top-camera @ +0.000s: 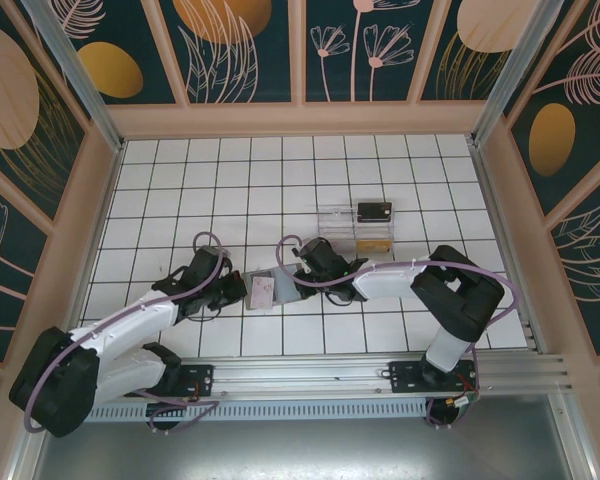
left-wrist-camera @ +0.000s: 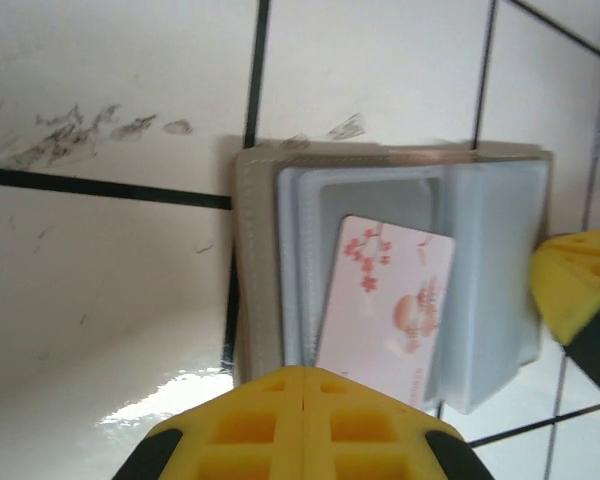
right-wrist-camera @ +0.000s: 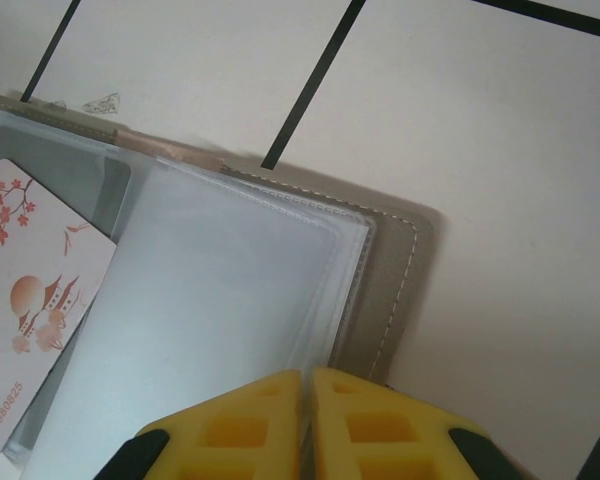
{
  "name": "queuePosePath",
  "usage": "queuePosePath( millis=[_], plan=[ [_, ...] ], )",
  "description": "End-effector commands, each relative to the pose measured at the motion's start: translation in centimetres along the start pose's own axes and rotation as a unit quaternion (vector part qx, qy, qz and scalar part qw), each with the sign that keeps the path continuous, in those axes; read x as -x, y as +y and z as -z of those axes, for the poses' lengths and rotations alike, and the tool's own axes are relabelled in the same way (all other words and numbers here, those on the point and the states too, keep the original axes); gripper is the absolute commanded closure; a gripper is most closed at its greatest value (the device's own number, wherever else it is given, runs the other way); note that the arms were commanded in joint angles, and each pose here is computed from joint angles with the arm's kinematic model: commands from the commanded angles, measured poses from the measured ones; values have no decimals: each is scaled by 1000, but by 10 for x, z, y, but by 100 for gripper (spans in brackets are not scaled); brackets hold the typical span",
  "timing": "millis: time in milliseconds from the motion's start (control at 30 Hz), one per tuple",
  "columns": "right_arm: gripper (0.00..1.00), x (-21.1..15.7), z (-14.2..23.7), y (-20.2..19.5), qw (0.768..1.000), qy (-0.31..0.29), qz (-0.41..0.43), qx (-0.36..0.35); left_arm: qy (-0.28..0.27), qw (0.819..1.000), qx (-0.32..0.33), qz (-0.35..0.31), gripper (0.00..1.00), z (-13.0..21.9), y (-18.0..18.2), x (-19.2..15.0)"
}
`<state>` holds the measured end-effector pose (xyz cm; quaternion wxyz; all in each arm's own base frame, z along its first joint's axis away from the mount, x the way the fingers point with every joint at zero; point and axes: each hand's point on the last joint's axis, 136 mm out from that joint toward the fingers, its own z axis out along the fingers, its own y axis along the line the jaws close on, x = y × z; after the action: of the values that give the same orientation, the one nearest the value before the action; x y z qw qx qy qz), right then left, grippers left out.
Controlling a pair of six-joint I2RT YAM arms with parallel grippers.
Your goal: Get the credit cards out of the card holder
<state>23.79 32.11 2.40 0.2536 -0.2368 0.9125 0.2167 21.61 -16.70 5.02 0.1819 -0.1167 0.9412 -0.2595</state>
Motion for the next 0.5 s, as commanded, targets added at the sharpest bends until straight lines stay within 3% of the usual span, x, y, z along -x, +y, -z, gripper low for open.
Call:
queuePosePath(
  millis=[0,67,133,233,467],
  plan=[
    [85,8,13,-9,1000,-19,-11,-15,-28,999,-12,-13,100,16,-15,17],
    [83,16,19,-9,999,-30,-12,-14,-31,999,-26,-16,100,18,-21,19],
    [81,21,25,-7,999,-40,-14,-9,-26,999,-44,-17,92,16,-28,18],
    [80,29,30,2,999,-49,-22,12,-16,998,-52,-13,89,7,-28,14],
    [79,29,34,55,995,-37,3,98,22,997,-79,-8,74,-14,-29,-1]
  ],
)
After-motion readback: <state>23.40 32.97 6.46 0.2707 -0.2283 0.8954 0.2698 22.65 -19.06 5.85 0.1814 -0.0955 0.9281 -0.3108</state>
